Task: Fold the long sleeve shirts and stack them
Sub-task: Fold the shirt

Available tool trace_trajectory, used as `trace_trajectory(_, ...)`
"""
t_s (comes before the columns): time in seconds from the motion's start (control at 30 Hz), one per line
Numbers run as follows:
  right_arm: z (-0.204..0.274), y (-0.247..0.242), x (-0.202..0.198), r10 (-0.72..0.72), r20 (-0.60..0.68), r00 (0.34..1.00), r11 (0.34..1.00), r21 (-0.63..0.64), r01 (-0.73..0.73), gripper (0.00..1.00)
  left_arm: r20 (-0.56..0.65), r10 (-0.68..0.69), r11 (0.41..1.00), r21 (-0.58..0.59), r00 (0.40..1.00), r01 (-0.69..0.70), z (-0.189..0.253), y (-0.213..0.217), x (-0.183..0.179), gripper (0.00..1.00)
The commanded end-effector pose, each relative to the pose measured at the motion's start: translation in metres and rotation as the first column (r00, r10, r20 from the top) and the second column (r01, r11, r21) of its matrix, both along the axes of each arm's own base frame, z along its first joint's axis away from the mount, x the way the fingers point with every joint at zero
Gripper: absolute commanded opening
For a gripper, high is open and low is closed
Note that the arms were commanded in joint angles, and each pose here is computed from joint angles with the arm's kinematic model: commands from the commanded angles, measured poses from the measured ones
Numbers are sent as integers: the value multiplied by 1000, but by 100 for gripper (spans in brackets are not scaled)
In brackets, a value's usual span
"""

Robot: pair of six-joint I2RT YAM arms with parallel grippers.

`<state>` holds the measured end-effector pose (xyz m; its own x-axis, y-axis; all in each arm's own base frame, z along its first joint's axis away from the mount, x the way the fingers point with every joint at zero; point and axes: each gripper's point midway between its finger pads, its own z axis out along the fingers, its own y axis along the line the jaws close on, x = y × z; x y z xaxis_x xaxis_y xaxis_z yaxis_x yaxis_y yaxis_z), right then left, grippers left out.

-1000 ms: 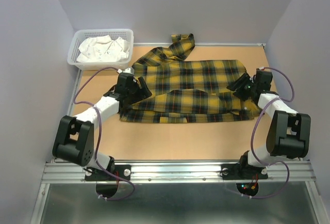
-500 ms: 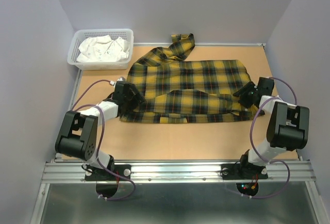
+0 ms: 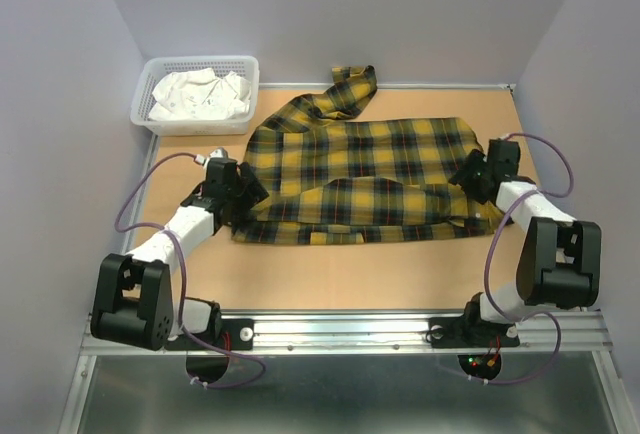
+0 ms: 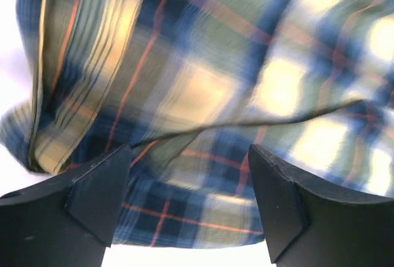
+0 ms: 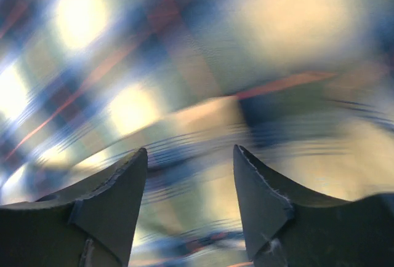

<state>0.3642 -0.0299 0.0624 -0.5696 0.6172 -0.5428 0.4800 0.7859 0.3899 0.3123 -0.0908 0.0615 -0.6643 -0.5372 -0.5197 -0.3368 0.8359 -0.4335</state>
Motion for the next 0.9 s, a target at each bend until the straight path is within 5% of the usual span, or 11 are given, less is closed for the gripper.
trace_trajectory(0.0, 49, 54, 16, 223, 54, 973, 966, -146, -213, 65, 159, -97, 988, 133, 982, 76, 62, -7, 26, 90)
trace_trajectory(0.33, 23, 162, -6, 432, -71, 899, 878, -193, -438, 78, 59, -288, 936, 229, 956, 268, 34, -79, 24, 93)
trace_trajectory(0.6, -33, 175, -41, 468, -239, 851, 840, -179, -512, 80, -108, -224, 934, 261, 969, 245, -28, -71, 0, 93)
trace_trajectory(0.87, -61, 148, -121, 428, -400, 810, 856, -107, -505, 81, -233, -71, 970, 211, 970, 122, -57, -44, -56, 93)
